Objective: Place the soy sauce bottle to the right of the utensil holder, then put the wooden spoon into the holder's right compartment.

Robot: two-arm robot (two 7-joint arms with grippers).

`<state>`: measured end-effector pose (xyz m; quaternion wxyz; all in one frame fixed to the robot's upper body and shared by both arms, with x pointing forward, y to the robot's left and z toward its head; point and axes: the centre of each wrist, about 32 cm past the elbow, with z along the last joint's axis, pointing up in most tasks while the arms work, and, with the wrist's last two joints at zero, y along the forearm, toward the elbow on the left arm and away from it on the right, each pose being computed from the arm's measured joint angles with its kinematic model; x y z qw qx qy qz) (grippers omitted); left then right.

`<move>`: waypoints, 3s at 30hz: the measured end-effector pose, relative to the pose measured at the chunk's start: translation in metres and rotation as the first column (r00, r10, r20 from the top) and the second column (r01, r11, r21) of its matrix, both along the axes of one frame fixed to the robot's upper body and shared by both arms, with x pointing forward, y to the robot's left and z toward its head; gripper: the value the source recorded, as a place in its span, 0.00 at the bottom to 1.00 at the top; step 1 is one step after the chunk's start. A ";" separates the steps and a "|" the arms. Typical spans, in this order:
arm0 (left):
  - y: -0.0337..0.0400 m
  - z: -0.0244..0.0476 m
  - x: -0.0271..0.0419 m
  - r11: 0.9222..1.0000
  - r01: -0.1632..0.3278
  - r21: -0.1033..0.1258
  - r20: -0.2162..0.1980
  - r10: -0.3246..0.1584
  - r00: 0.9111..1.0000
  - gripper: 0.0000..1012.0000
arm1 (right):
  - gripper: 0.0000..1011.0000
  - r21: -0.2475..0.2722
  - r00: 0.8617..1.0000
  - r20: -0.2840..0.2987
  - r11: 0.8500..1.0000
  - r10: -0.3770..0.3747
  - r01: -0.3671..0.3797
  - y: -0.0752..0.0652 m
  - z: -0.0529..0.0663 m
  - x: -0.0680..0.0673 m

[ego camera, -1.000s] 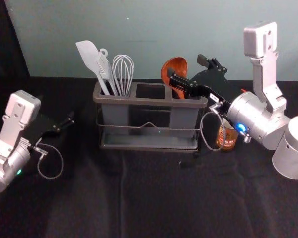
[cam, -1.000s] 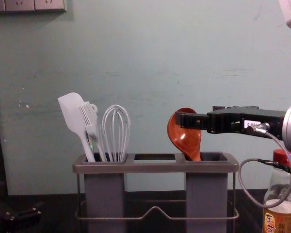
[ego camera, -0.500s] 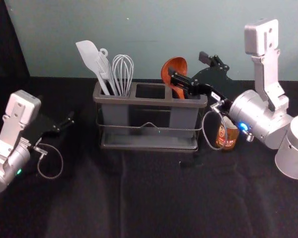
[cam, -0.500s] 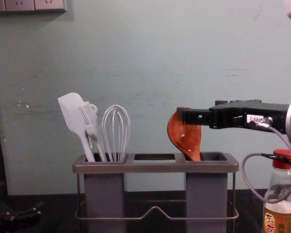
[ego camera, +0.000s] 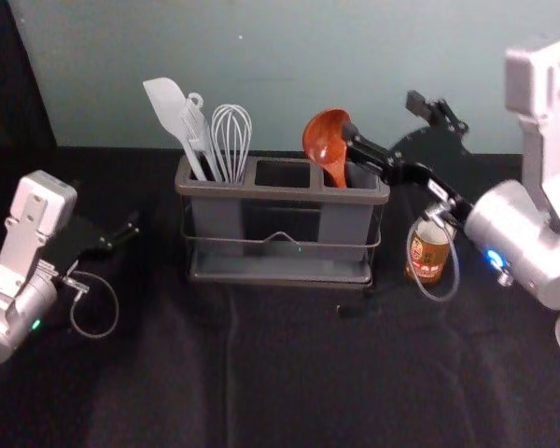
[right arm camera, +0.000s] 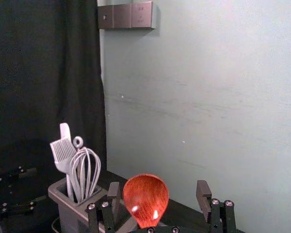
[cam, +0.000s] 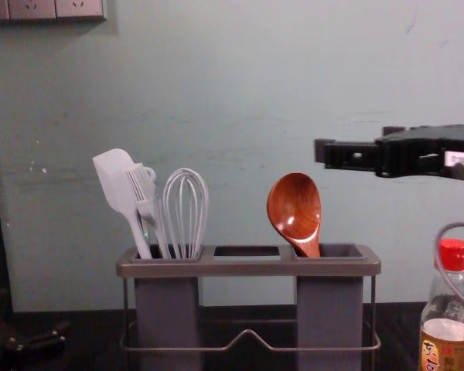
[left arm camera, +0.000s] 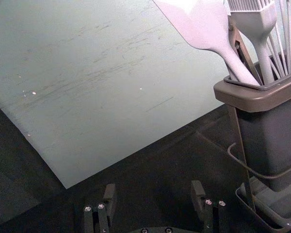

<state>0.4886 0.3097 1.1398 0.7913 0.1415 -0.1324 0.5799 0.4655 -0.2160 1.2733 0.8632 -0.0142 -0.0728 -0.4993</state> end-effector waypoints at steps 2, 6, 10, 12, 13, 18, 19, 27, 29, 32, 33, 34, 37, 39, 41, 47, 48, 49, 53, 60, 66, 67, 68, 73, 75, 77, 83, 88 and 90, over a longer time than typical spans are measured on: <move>0.0000 0.0000 0.0000 1.000 0.000 0.000 0.000 0.000 1.000 0.99 | 0.99 0.010 1.000 0.007 1.000 -0.022 0.022 -0.001 -0.002 -0.011; 0.0000 0.0000 0.0000 1.000 0.000 0.000 0.000 0.000 1.000 0.99 | 0.99 0.022 0.998 0.021 0.998 -0.060 0.059 -0.001 -0.010 -0.027; 0.0000 0.0000 0.0000 1.000 0.000 0.000 0.000 0.000 1.000 0.99 | 0.99 0.035 0.991 0.047 0.992 -0.123 0.122 0.001 -0.024 -0.049; 0.0000 0.0000 0.0000 1.000 0.000 0.000 0.000 0.000 1.000 0.99 | 0.99 0.037 0.988 0.054 0.989 -0.145 0.143 0.001 -0.030 -0.056; 0.0000 0.0000 0.0000 1.000 0.000 0.000 0.000 0.000 1.000 0.99 | 0.99 0.039 0.985 0.058 0.986 -0.163 0.161 0.000 -0.036 -0.062; 0.0000 0.0000 0.0000 1.000 0.000 0.000 0.000 0.000 1.000 0.99 | 0.99 0.039 0.977 0.065 0.978 -0.205 0.203 -0.004 -0.052 -0.076; 0.0000 0.0000 0.0000 1.000 0.000 0.000 0.000 0.000 1.000 0.99 | 0.99 0.042 0.975 0.068 0.977 -0.214 0.211 -0.006 -0.056 -0.080; 0.0000 0.0000 0.0000 1.000 0.000 0.000 0.000 0.000 1.000 0.99 | 0.99 0.067 0.962 0.057 0.963 -0.266 0.263 -0.012 -0.083 -0.094; 0.0000 0.0000 0.0000 1.000 0.000 0.000 0.000 0.000 1.000 0.99 | 0.99 0.071 0.959 0.053 0.959 -0.280 0.276 -0.013 -0.088 -0.095; 0.0000 0.0000 0.0000 1.000 0.000 0.000 0.000 0.000 1.000 0.99 | 0.99 0.074 0.953 0.040 0.953 -0.299 0.295 -0.015 -0.098 -0.097; 0.0000 0.0000 0.0000 1.000 0.000 0.000 0.000 0.000 1.000 0.99 | 0.99 0.074 0.952 0.033 0.950 -0.305 0.302 -0.016 -0.103 -0.097; 0.0000 0.0000 0.0000 1.000 0.000 0.000 0.000 0.000 1.000 0.99 | 0.99 0.074 0.951 0.029 0.949 -0.308 0.305 -0.017 -0.105 -0.097; 0.0000 0.0000 0.0000 1.000 0.000 0.000 0.000 0.000 1.000 0.99 | 0.99 0.073 0.949 0.011 0.947 -0.315 0.314 -0.018 -0.114 -0.097; 0.0000 0.0000 0.0000 1.000 0.000 0.000 0.000 0.000 1.000 0.99 | 0.99 0.071 0.948 0.004 0.946 -0.317 0.316 -0.018 -0.118 -0.097; 0.0000 0.0000 0.0000 1.000 0.000 0.000 0.000 0.000 1.000 0.99 | 0.99 0.068 0.948 -0.006 0.946 -0.318 0.318 -0.018 -0.123 -0.097; 0.0000 0.0000 0.0000 1.000 0.000 0.000 0.000 0.000 1.000 0.99 | 0.99 0.068 0.948 -0.035 0.945 -0.317 0.319 -0.018 -0.133 -0.096; 0.0000 0.0000 0.0000 1.000 0.000 0.000 0.000 0.000 1.000 0.99 | 0.99 0.068 0.948 -0.038 0.946 -0.316 0.318 -0.018 -0.134 -0.096; 0.0000 0.0000 0.0000 1.000 0.000 0.000 0.000 0.000 1.000 0.99 | 0.99 0.069 0.948 -0.042 0.945 -0.317 0.319 -0.018 -0.135 -0.096; 0.0000 0.0000 0.0000 1.000 0.000 0.000 0.000 0.000 1.000 0.99 | 0.99 0.070 0.947 -0.052 0.945 -0.317 0.320 -0.018 -0.137 -0.096; 0.0000 0.0000 0.0000 1.000 0.000 0.000 0.000 0.000 1.000 0.99 | 0.99 0.067 0.948 -0.062 0.947 -0.311 0.315 -0.019 -0.138 -0.095; 0.0000 0.0000 0.0000 1.000 0.000 0.000 0.000 0.000 1.000 0.99 | 0.99 0.068 0.949 -0.062 0.947 -0.310 0.314 -0.019 -0.138 -0.095; 0.0000 0.0000 0.0000 1.000 0.000 0.000 0.000 0.000 1.000 0.99 | 0.99 0.068 0.949 -0.062 0.947 -0.310 0.314 -0.019 -0.138 -0.095; 0.0000 0.0000 0.0000 1.000 0.000 0.000 0.000 0.000 1.000 0.99 | 0.99 0.068 0.949 -0.062 0.947 -0.310 0.314 -0.019 -0.138 -0.095; 0.0000 0.0000 0.0000 1.000 0.000 0.000 0.000 0.000 1.000 0.99 | 0.99 0.068 0.949 -0.062 0.947 -0.310 0.314 -0.018 -0.138 -0.095; 0.0000 0.0000 0.0000 1.000 0.000 0.000 0.000 0.000 1.000 0.99 | 0.99 0.068 0.949 -0.062 0.947 -0.310 0.314 -0.018 -0.138 -0.095; 0.0000 0.0000 0.0000 1.000 0.000 0.000 0.000 0.000 1.000 0.99 | 0.99 0.068 0.949 -0.063 0.947 -0.310 0.314 -0.018 -0.138 -0.095; 0.0000 0.0000 0.0000 1.000 0.000 0.000 0.000 0.000 1.000 0.99 | 0.99 0.069 0.949 -0.062 0.947 -0.310 0.314 -0.018 -0.138 -0.095; 0.0000 0.0000 0.0000 1.000 0.000 0.000 0.000 0.000 1.000 0.99 | 0.99 0.069 0.948 -0.062 0.946 -0.311 0.315 -0.018 -0.137 -0.095; 0.0000 0.0000 0.0000 1.000 0.000 0.000 0.000 0.000 1.000 0.99 | 0.99 0.069 0.948 -0.062 0.946 -0.312 0.315 -0.018 -0.137 -0.095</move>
